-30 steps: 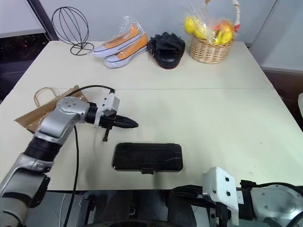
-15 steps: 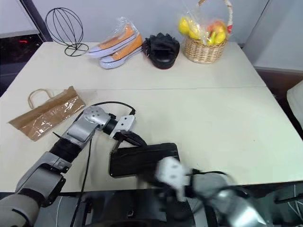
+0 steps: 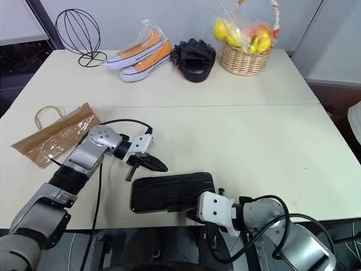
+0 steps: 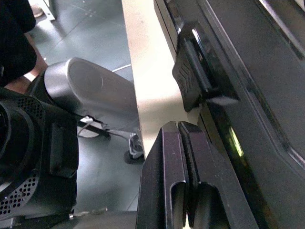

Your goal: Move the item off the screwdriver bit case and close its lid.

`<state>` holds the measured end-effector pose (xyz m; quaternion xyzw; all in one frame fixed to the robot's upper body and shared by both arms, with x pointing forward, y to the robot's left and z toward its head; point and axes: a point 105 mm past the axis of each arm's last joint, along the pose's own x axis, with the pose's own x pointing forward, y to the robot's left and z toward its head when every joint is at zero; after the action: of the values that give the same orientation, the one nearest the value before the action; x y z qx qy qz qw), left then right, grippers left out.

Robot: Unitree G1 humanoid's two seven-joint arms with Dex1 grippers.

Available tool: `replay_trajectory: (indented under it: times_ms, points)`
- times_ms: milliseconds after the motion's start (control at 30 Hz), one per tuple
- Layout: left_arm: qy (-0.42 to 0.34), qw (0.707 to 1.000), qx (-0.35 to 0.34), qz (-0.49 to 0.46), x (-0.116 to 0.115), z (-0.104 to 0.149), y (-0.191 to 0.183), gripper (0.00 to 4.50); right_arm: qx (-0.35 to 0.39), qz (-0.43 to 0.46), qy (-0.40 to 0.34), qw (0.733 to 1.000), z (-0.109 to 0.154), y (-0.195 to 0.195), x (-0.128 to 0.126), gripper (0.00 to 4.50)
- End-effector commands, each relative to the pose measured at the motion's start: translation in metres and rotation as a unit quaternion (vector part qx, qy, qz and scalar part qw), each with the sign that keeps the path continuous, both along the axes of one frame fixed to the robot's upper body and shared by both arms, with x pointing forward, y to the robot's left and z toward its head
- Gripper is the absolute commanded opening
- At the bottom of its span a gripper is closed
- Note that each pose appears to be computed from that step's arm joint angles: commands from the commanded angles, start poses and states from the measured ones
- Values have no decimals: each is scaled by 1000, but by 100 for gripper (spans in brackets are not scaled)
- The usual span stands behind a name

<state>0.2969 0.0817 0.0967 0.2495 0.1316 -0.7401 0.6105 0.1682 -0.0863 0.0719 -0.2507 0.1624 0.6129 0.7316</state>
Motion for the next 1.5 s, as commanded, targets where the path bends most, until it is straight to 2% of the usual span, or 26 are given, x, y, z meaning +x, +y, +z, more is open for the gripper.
replay_trajectory:
  times_ms: [33, 267, 367, 500, 733, 800, 900, 967, 1033, 1100, 1167, 1200, 1233, 1300, 1367, 1500]
  points:
    - [-12, 1000, -14, -8, -3, 8, -6, 0, 4, 27, -32, 999, 7, 11, -4, 4]
    - [-5, 1000, -6, -28, -8, 4, -12, 0, 8, 16, -65, 998, 0, 23, 9, 4]
    - [0, 999, -1, -35, -11, 0, -15, 0, -5, -16, -117, 993, -5, 26, 31, 4]
    - [20, 998, 6, -51, -23, -5, -15, 0, -37, -24, -167, 985, -13, 18, 40, 4]
    - [36, 997, 9, -65, -37, -15, -19, 0, -48, -59, -222, 972, -10, 7, 52, 4]
    - [27, 998, 9, -58, -33, -15, -19, 0, -28, -57, -185, 981, -10, 8, 44, 4]
    - [-4, 1000, 12, -23, -12, -7, -6, 0, 12, -29, -82, 996, -7, 6, 17, 4]
    - [-26, 999, 18, 18, 7, 6, 13, 0, 37, -14, -7, 999, 1, -3, -3, 58]
    - [-43, 997, 23, 53, 21, 19, 33, 54, 54, -12, 40, 998, 14, -15, -12, 135]
    - [-51, 996, 24, 63, 22, 34, 52, 130, 62, -24, 60, 996, 28, -30, -11, 230]
    - [-81, 992, 17, 96, 26, 51, 68, 233, 75, -41, 74, 994, 45, -46, -6, 338]
    - [-82, 990, 9, 117, 25, 61, 76, 276, 85, -49, 78, 992, 56, -54, -3, 378]
    - [-77, 989, -3, 128, 19, 72, 84, 335, 93, -59, 77, 991, 67, -63, 1, 441]
    - [-45, 987, -31, 154, 0, 93, 98, 431, 107, -86, 71, 988, 88, -83, 13, 450]
    - [0, 979, -70, 192, -37, 120, 114, 442, 116, -115, 51, 985, 113, -107, 27, 450]
    - [16, 968, -74, 239, -72, 130, 122, 442, 107, -107, 45, 987, 130, -124, 33, 450]
